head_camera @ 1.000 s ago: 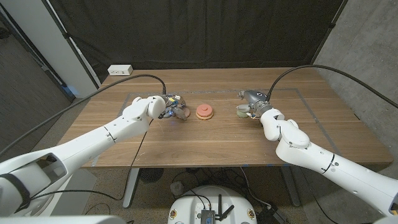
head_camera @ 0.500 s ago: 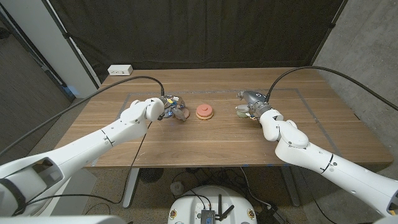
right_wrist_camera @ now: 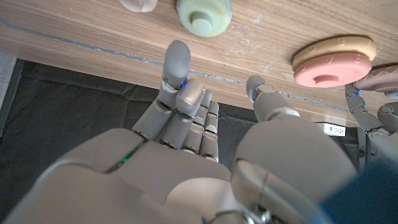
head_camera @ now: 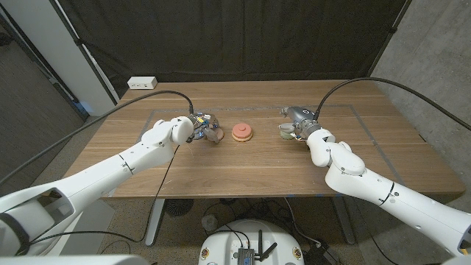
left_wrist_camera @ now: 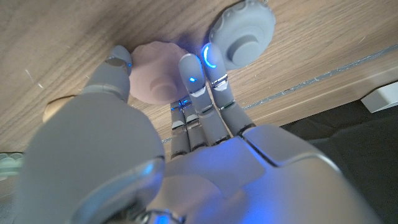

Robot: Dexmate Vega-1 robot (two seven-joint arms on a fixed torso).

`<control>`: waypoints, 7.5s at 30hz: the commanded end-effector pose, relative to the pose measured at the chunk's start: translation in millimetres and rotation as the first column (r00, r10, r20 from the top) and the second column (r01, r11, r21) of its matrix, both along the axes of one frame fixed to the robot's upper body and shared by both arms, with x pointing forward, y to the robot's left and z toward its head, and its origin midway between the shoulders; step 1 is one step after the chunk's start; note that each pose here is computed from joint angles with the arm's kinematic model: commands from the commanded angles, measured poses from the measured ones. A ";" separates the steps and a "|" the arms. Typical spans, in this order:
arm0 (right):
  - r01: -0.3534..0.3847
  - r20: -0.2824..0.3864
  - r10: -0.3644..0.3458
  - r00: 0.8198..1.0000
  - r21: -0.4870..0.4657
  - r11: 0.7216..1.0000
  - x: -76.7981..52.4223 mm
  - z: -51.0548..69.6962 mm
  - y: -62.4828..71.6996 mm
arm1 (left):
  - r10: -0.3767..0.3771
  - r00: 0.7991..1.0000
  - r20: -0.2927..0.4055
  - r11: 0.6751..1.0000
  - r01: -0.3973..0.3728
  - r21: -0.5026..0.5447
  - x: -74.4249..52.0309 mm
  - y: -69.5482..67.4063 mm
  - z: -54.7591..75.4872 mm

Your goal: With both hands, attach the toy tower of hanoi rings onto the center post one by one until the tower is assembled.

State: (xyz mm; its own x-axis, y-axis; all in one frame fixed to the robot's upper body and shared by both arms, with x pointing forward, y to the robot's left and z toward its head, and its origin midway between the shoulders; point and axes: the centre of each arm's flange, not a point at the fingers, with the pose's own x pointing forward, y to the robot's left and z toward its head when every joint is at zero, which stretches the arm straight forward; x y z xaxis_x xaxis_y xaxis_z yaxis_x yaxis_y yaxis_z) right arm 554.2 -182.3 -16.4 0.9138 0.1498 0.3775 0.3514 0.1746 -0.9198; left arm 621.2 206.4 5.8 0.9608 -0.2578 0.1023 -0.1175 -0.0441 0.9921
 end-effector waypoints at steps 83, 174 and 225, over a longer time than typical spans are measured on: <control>0.017 -0.003 -0.017 1.000 0.056 0.998 1.9 6.4 -18.0 | -0.164 0.985 0.051 0.985 0.160 0.063 -31.3 -52.7 86.3; 0.043 -0.017 -0.042 0.999 0.076 0.996 1.9 5.3 -27.9 | -0.218 0.972 -0.090 0.966 0.228 0.121 10.9 -95.0 52.9; 0.037 -0.006 -0.037 0.999 0.083 0.996 -2.3 7.8 -29.1 | -0.166 0.980 -0.105 0.968 0.183 0.171 4.4 -96.3 49.1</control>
State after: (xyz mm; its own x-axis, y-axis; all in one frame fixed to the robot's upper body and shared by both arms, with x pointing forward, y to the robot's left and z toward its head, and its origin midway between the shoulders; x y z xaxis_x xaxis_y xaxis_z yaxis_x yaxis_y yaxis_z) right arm 553.3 -210.5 -10.2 0.9220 0.0882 0.3770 0.3492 0.2314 -0.9080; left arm 629.7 108.8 52.5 0.8953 -0.4429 -0.0485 -0.0455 -0.1991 0.9789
